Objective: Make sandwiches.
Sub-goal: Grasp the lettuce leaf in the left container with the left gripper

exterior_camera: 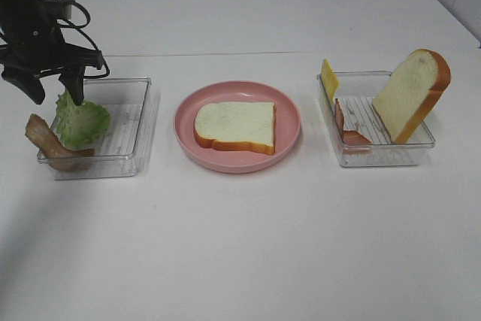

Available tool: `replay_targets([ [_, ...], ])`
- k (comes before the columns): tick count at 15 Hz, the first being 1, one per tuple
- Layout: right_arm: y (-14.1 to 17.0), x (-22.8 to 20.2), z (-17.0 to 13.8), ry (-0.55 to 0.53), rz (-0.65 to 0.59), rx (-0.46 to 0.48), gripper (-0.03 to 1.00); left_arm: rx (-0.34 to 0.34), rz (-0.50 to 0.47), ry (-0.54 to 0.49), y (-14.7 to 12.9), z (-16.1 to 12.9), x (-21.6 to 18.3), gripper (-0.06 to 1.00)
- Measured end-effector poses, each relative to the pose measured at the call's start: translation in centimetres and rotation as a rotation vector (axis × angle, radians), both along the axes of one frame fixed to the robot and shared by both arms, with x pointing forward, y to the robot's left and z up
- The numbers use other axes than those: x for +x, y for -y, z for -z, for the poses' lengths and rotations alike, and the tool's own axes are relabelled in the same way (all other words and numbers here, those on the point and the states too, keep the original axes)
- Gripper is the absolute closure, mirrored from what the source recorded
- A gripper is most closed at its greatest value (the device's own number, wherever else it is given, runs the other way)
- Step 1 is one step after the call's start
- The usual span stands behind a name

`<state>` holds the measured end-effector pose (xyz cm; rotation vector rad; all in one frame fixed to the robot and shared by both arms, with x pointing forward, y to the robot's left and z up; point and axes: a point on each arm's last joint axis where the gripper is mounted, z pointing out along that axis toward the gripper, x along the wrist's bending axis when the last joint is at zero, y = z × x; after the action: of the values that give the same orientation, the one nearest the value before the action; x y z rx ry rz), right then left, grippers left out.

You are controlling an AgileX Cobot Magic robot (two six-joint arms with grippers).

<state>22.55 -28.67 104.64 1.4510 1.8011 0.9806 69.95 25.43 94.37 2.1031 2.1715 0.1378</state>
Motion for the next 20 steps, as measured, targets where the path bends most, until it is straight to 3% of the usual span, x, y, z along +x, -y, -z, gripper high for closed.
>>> replay_targets([
  [13, 0.0, 0.0, 0.0, 0.000, 0.000, 0.000, 0.12, -0.007, -0.003, -0.014, 0.1, 1.0, 0.1, 0.37],
  [20, 0.0, 0.0, 0.0, 0.000, 0.000, 0.000, 0.12, -0.007, -0.003, -0.016, 0.1, 1.0, 0.1, 0.60],
])
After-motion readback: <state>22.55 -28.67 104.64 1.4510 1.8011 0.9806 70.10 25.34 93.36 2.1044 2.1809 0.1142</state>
